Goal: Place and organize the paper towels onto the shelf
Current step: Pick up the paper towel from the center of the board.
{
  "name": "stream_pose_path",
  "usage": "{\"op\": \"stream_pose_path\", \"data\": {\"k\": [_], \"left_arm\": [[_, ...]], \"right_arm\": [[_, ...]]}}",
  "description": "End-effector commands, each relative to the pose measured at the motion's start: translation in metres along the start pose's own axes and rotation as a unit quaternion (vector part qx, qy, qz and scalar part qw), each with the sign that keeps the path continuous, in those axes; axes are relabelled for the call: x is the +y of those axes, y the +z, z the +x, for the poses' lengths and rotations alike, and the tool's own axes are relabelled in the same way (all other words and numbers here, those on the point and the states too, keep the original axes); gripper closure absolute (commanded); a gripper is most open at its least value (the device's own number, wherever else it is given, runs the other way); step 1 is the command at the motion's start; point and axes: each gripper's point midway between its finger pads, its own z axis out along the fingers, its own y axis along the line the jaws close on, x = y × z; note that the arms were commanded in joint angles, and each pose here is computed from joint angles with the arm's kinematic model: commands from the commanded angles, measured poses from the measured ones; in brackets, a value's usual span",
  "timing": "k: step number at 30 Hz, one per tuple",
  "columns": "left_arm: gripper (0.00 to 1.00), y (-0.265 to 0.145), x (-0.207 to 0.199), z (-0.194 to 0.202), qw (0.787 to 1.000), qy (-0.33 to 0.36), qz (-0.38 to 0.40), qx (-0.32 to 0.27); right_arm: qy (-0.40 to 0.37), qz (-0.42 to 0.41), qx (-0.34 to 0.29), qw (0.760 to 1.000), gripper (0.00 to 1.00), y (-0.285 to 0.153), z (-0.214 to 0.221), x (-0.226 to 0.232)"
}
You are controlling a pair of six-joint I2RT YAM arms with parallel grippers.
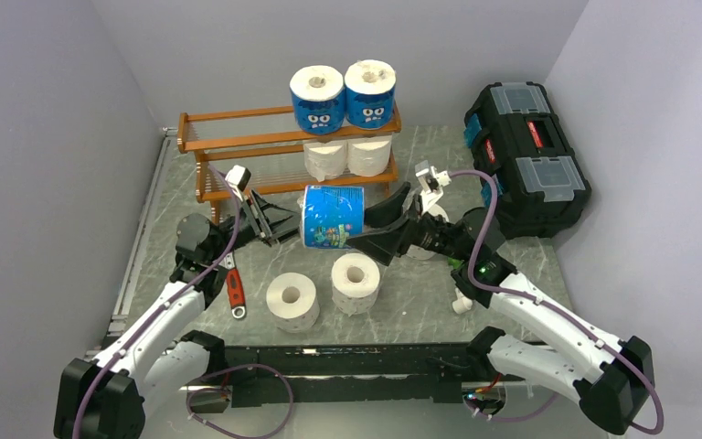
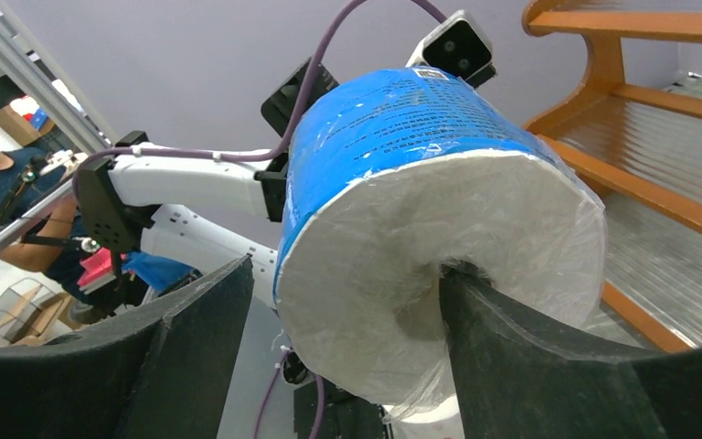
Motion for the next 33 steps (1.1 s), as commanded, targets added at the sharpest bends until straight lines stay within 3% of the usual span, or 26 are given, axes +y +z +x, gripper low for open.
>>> {"op": "stream_pose_path", "data": {"k": [1, 8, 14, 17, 18, 21, 26, 29, 31, 33], "left_arm": [[1.0, 0.0, -0.024, -0.003, 0.999, 0.035, 0.03, -0.014], [1.0, -0.001, -0.013, -0.005, 0.999, 0.026, 0.014, -0.026], [0.92, -0.003, -0.005, -0.007, 0.999, 0.024, -0.014, -0.038], [0.59, -0.007, 0.0, -0.014, 0.997, 0.034, -0.04, -0.065], [0.41, -0.008, -0.001, -0.017, 0.996, 0.04, -0.044, -0.073], [0.03, -0.013, -0.006, -0.025, 0.992, 0.055, -0.06, -0.093], [0.01, -0.027, 0.003, -0.042, 0.981, 0.064, -0.116, -0.139], [0.01, -0.037, 0.016, -0.053, 0.967, 0.08, -0.181, -0.161], [0.01, -0.048, 0.034, -0.062, 0.946, 0.084, -0.258, -0.175], [0.01, -0.07, 0.061, -0.07, 0.909, 0.066, -0.363, -0.194]], "right_arm": [[-0.027, -0.004, -0.023, 0.999, 0.27, 0.007, -0.019, 0.007], [-0.025, -0.011, -0.02, 0.999, 0.47, 0.009, -0.018, 0.008], [-0.028, -0.012, -0.018, 0.999, 0.58, 0.008, -0.019, 0.011], [-0.035, 0.001, -0.016, 0.999, 0.6, 0.005, -0.022, 0.011], [-0.037, 0.006, -0.014, 0.999, 0.61, 0.004, -0.022, 0.01], [-0.039, 0.029, -0.003, 0.999, 0.62, 0.0, -0.023, 0.007], [-0.054, 0.09, 0.013, 0.994, 0.64, -0.009, -0.027, -0.005], [-0.054, 0.17, 0.036, 0.983, 0.66, -0.014, -0.028, -0.031], [-0.054, 0.228, 0.054, 0.971, 0.66, -0.018, -0.027, -0.052], [-0.051, 0.29, 0.069, 0.953, 0.66, -0.023, -0.026, -0.075]]}}
